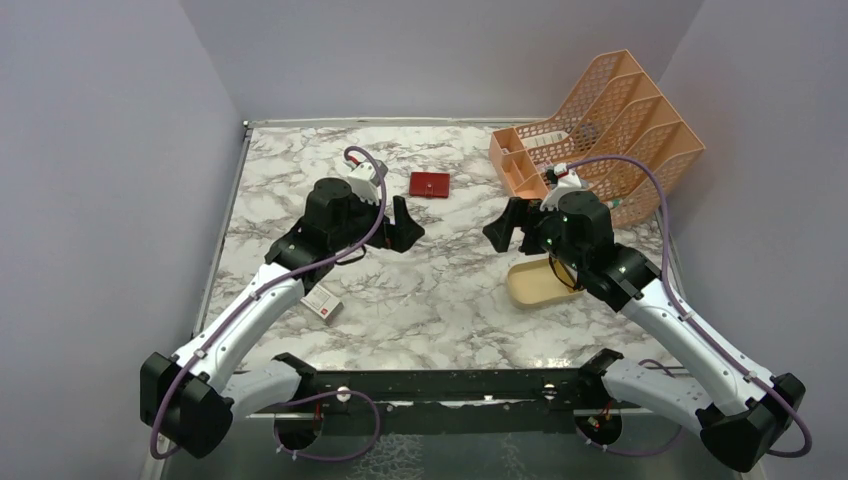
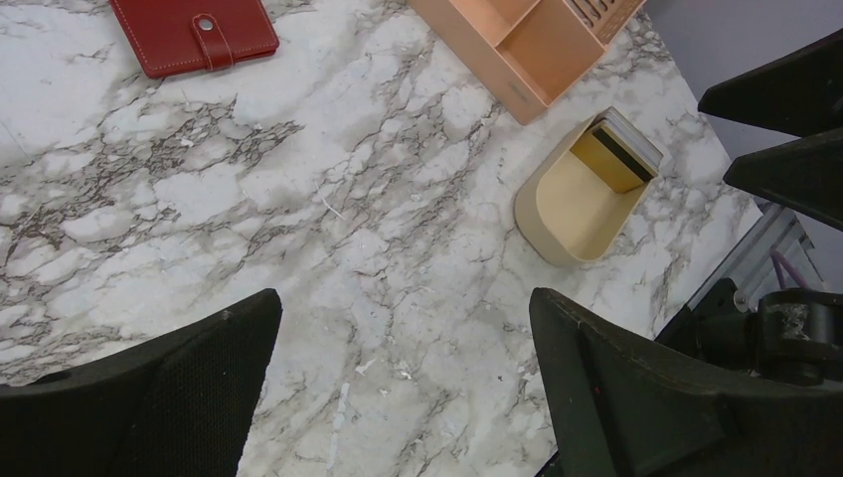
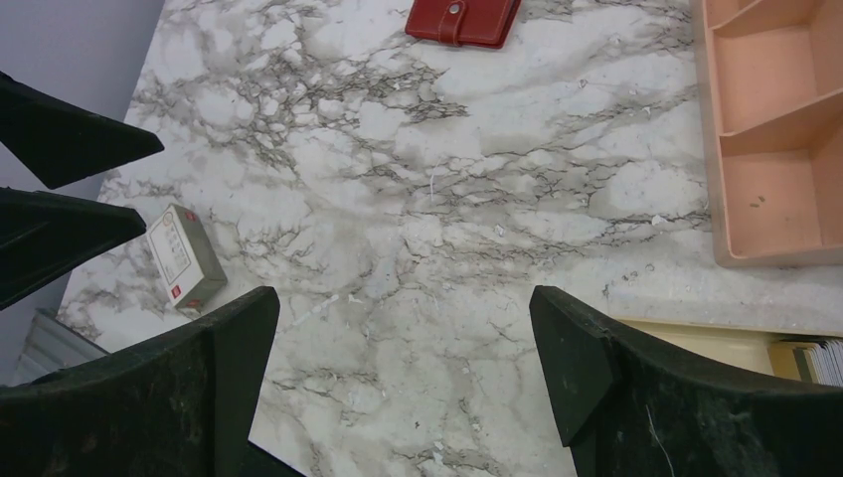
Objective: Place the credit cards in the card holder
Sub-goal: Move the card holder to the center of the board.
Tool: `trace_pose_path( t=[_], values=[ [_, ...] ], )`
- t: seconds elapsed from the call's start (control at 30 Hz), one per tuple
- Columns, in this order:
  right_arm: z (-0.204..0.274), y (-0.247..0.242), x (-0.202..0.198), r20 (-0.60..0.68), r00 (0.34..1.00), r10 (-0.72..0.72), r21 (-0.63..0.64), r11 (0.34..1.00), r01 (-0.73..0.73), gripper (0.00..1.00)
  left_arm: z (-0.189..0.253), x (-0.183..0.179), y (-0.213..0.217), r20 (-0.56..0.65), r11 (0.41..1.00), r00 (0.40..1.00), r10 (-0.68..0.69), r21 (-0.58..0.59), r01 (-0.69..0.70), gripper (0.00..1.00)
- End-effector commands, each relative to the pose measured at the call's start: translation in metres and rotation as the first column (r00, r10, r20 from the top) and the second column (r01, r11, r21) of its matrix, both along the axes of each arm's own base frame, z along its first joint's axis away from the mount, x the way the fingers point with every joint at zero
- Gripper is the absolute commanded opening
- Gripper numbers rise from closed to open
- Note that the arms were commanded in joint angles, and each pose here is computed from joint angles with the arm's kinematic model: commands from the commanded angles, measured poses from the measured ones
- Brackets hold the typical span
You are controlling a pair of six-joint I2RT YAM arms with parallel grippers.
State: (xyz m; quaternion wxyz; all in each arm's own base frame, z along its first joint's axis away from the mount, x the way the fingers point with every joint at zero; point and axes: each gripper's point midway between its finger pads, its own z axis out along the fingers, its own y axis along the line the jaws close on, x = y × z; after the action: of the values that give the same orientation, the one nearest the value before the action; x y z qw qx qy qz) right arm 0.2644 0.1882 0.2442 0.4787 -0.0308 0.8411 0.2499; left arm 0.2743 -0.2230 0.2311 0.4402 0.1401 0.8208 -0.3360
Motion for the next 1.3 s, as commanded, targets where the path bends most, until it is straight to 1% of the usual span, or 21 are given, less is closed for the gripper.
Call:
trace_pose_path(
  t=[0.0, 0.17, 0.27, 0.33, 0.37, 0.43, 0.47, 0.53, 0.6, 0.7, 0.83, 0.87, 1.0, 1.1, 1.2, 1.27],
  values=[
    [0.005, 0.000, 0.002, 0.023, 1.000, 0.003, 0.016, 1.000, -0.003, 1.00, 0.006, 0.014, 0.001, 0.043, 1.000, 0.999, 0.017, 0.012, -0.017, 0.99],
    [0.005, -0.003, 0.003, 0.038, 0.999, -0.008, 0.008, 1.000, 0.008, 1.00, -0.005, 0.026, -0.004, -0.002, 0.999, 1.000, 0.030, 0.037, -0.030, 0.99],
    [0.010, -0.002, 0.003, 0.054, 0.999, -0.001, 0.007, 1.000, 0.000, 1.00, -0.007, 0.046, -0.002, -0.013, 0.993, 0.995, 0.096, 0.067, -0.095, 0.99],
    [0.013, -0.001, 0.003, 0.066, 0.998, 0.009, 0.011, 1.000, -0.010, 1.00, -0.013, 0.066, 0.002, -0.016, 0.981, 0.987, 0.162, 0.113, -0.160, 0.99],
    [0.016, 0.000, 0.003, 0.074, 0.997, 0.016, 0.016, 1.000, -0.018, 1.00, -0.015, 0.077, 0.004, -0.012, 0.972, 0.981, 0.194, 0.139, -0.190, 0.96],
    [0.020, 0.004, 0.001, 0.084, 0.996, 0.043, 0.026, 0.999, -0.045, 1.00, -0.014, 0.103, 0.010, 0.021, 0.946, 0.963, 0.269, 0.182, -0.268, 0.88],
    [0.022, 0.005, 0.000, 0.089, 0.995, 0.052, 0.031, 0.998, -0.055, 1.00, -0.015, 0.116, 0.012, 0.042, 0.934, 0.954, 0.296, 0.196, -0.298, 0.86],
    [0.027, 0.009, -0.003, 0.095, 0.993, 0.070, 0.049, 0.996, -0.075, 1.00, -0.013, 0.140, 0.014, 0.078, 0.919, 0.943, 0.324, 0.209, -0.333, 0.86],
    [0.032, 0.012, -0.007, 0.108, 0.989, 0.098, 0.063, 0.993, -0.105, 0.99, -0.016, 0.164, 0.012, 0.080, 0.915, 0.939, 0.334, 0.214, -0.343, 0.86],
    [0.039, 0.013, -0.010, 0.126, 0.986, 0.106, 0.078, 0.990, -0.116, 0.98, -0.028, 0.199, -0.002, 0.056, 0.929, 0.953, 0.297, 0.212, -0.302, 0.85],
    [0.043, 0.010, -0.011, 0.118, 0.989, 0.087, 0.095, 0.991, -0.099, 0.96, -0.052, 0.236, -0.021, 0.036, 0.952, 0.975, 0.221, 0.209, -0.223, 0.80],
    [0.043, 0.010, -0.011, 0.111, 0.990, 0.084, 0.098, 0.991, -0.095, 0.96, -0.066, 0.244, -0.027, 0.023, 0.956, 0.981, 0.194, 0.220, -0.194, 0.78],
    [0.041, 0.012, -0.014, 0.087, 0.992, 0.088, 0.115, 0.988, -0.098, 0.95, -0.090, 0.269, -0.039, 0.013, 0.964, 0.993, 0.120, 0.237, -0.120, 0.76],
    [0.038, 0.014, -0.016, 0.073, 0.993, 0.092, 0.131, 0.986, -0.101, 0.94, -0.100, 0.284, -0.052, 0.004, 0.980, 0.999, 0.042, 0.196, -0.041, 0.76],
    [0.034, 0.016, -0.016, 0.060, 0.993, 0.098, 0.135, 0.985, -0.105, 0.93, -0.120, 0.298, -0.056, -0.027, 0.983, 0.999, 0.041, 0.180, -0.035, 0.75],
    [0.031, 0.016, -0.016, 0.047, 0.994, 0.097, 0.126, 0.987, -0.102, 0.93, -0.132, 0.301, -0.059, -0.052, 0.984, 0.998, 0.028, 0.175, -0.019, 0.75]
  ],
)
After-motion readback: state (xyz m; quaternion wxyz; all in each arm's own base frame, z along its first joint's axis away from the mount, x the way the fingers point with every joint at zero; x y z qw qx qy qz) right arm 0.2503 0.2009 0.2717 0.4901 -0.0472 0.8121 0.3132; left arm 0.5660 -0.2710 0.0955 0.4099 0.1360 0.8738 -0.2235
